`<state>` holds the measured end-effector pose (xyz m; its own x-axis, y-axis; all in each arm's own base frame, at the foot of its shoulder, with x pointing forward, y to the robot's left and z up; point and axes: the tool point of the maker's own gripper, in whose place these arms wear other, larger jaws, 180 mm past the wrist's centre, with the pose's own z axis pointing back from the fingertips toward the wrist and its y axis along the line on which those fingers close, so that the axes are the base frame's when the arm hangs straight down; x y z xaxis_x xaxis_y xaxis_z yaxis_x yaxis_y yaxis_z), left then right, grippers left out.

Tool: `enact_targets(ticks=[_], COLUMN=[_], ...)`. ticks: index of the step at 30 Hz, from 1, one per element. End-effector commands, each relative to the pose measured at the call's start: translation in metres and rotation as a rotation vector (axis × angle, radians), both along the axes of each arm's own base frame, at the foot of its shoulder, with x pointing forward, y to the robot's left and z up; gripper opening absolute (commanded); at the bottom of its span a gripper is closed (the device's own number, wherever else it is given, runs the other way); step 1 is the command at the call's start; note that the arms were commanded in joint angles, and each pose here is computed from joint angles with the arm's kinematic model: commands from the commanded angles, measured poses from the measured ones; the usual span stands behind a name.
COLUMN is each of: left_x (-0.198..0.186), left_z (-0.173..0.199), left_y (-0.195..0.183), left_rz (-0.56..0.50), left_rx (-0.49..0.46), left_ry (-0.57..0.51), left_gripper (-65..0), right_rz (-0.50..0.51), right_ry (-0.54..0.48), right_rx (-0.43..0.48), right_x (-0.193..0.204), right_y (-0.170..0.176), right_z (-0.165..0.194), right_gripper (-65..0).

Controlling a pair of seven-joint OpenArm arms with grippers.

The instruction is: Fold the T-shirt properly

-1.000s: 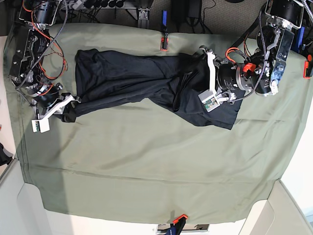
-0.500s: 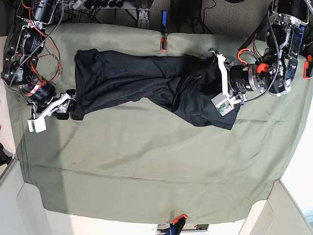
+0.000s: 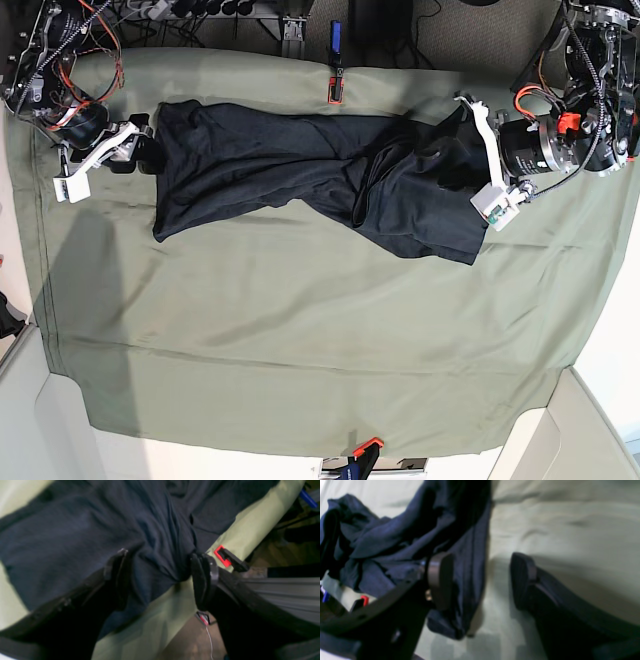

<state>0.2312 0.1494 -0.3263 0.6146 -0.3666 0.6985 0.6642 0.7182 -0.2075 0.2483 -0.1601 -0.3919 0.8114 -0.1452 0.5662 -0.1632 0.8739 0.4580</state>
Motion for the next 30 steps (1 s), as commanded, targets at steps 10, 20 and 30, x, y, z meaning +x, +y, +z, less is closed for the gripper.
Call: enact_targets(ticks=[10, 20, 30], left_x=[0.002, 0.0, -0.001], left_z=[0.009, 0.008, 0.007], left_y=[0.0, 0.0, 0.001], left_rz=[-0.016, -0.016, -0.019], left_rx=[-0.005, -0.004, 0.003], left_ry=[-0.028, -0.024, -0.016], left_gripper=[-25.0, -25.0, -25.0], right_rz=[0.055, 0.059, 0.045], right_ry=[-0.003, -0.048, -0.092], right_rx=[0.102, 0.117, -0.023], right_x=[0.002, 0.009, 0.024], right_y=[0.053, 0.072, 0.048], right_z=[-0.007, -0.004, -0.006], right_gripper=[-28.8, -29.9, -65.0])
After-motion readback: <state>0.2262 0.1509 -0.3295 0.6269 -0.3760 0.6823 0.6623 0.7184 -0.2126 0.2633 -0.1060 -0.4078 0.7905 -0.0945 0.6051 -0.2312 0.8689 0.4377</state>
